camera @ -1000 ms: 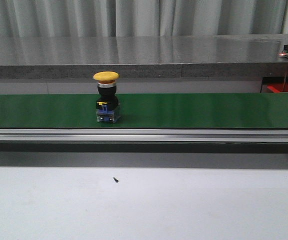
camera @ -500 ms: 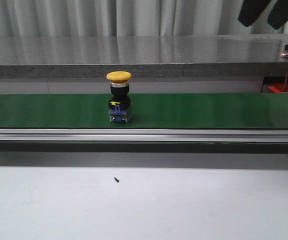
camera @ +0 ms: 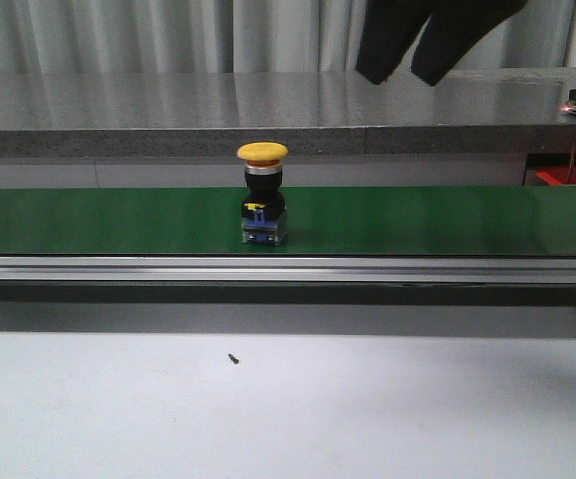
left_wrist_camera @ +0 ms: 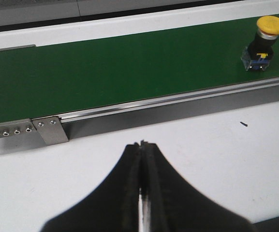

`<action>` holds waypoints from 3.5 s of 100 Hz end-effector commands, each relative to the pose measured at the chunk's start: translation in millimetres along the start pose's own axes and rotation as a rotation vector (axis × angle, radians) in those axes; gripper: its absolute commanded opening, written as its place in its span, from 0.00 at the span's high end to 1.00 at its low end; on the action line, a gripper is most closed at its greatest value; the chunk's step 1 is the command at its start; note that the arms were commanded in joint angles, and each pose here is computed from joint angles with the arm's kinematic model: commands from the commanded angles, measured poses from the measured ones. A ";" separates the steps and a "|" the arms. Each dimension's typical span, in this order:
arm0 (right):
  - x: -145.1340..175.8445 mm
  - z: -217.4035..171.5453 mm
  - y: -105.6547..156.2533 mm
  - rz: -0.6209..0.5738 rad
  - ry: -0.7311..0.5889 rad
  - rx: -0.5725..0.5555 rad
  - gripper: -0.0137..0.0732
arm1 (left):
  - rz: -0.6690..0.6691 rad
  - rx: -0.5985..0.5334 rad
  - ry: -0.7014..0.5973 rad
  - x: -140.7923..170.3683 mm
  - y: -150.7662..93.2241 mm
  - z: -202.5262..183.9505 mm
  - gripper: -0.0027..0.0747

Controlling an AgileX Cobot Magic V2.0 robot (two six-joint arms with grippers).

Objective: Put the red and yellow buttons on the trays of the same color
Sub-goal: 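Lower the right gripper and grasp the yellow button on the belt, then carry the yellow button to the yellow tray and release it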

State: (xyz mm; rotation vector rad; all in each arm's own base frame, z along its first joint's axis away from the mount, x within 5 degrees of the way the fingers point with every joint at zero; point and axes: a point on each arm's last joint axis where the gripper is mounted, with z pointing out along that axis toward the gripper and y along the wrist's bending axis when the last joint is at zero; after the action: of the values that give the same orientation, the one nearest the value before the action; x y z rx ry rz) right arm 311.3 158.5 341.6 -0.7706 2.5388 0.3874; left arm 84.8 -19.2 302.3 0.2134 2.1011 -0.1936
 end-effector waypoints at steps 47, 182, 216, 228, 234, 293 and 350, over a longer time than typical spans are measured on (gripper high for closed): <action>-36.8 20.9 19.0 -0.067 -0.043 -0.044 0.31 | -0.010 -0.004 -0.087 -13.4 -0.3 -4.5 0.99; -32.7 8.4 -19.8 0.023 -0.054 0.010 0.75 | -0.010 -0.004 -0.087 -13.4 -0.3 -4.5 0.99; -1.7 -85.2 -88.5 0.225 -0.184 0.174 0.75 | -0.010 -0.004 -0.087 -13.4 -0.3 -4.5 0.99; 14.4 -107.2 -112.5 0.304 -0.198 0.232 0.75 | -0.010 -0.004 -0.087 -13.4 -0.3 -4.5 0.99; 22.3 -113.0 -124.5 0.344 -0.188 0.252 0.75 | -0.010 -0.004 -0.087 -13.4 -0.3 -4.5 0.99; 130.3 -103.0 -228.1 0.848 -0.158 0.505 0.75 | -0.010 -0.004 -0.087 -13.4 -0.3 -4.5 0.99; 168.2 -23.6 -254.0 0.952 -0.076 0.458 0.75 | -0.010 -0.004 -0.087 -13.4 -0.3 -4.5 0.99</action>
State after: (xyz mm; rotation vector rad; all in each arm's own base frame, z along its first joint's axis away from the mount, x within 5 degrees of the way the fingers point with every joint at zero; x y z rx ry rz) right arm 322.8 -126.8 229.5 0.6339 2.6949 0.1071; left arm 84.8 -19.2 302.3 0.2152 2.1009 -0.1925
